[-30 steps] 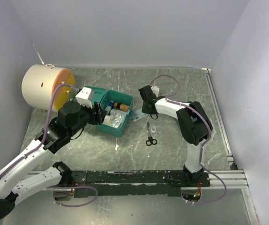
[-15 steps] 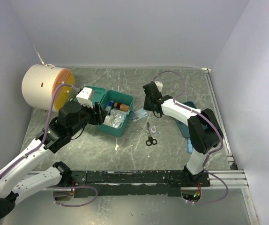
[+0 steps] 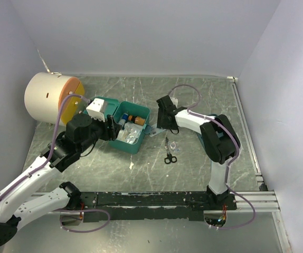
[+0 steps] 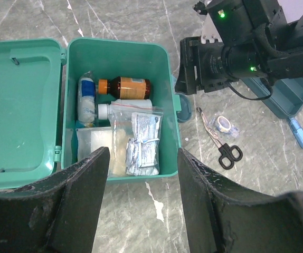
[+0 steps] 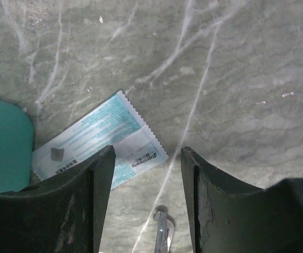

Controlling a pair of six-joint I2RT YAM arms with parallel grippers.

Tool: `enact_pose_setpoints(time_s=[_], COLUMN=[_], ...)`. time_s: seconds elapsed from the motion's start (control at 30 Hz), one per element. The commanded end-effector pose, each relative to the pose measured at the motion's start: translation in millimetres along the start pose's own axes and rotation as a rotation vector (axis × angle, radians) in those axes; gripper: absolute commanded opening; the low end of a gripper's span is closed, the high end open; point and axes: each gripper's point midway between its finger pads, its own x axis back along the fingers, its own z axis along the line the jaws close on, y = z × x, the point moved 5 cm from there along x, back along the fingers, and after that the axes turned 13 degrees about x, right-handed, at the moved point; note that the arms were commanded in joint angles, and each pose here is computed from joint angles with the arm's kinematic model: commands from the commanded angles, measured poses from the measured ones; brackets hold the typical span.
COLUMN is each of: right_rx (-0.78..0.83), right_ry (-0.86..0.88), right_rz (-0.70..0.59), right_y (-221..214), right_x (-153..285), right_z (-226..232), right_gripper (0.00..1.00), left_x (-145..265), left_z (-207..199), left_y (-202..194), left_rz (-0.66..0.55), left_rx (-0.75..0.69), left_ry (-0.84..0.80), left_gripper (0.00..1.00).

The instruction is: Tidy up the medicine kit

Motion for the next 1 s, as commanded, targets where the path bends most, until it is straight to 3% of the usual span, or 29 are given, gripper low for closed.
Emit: enact_pose_setpoints(time_s=[0.0, 0.1, 0.33, 0.67, 0.97], right_rx=[0.008, 0.018, 0.01, -0.038, -0.097], right_ry=[0.006, -0.011, -0.019, 0.017, -0.093], right_rz=[0.015, 0.057, 0.1, -0.132, -0.115], right_y=[6, -2, -17, 27, 27], right_x=[-8, -17, -27, 15, 22], right_z=[3, 2, 1, -1, -10], right_gripper=[0.51, 0.42, 0.0, 0.0, 0.0], left_x=[4, 5, 6, 6, 7], left_z=[-7, -7, -6, -7, -7], left_y=[10, 11, 11, 11, 12], left_rz=[-0.035, -0.04, -0.043, -0.04, -0.044], left_rx=[0.015, 0.017, 0.016, 0.017, 0.018], left_ry=[-0.037, -0.037, -0.035, -0.038, -0.037], left_gripper=[0.65, 0.65, 0.65, 0.65, 0.65])
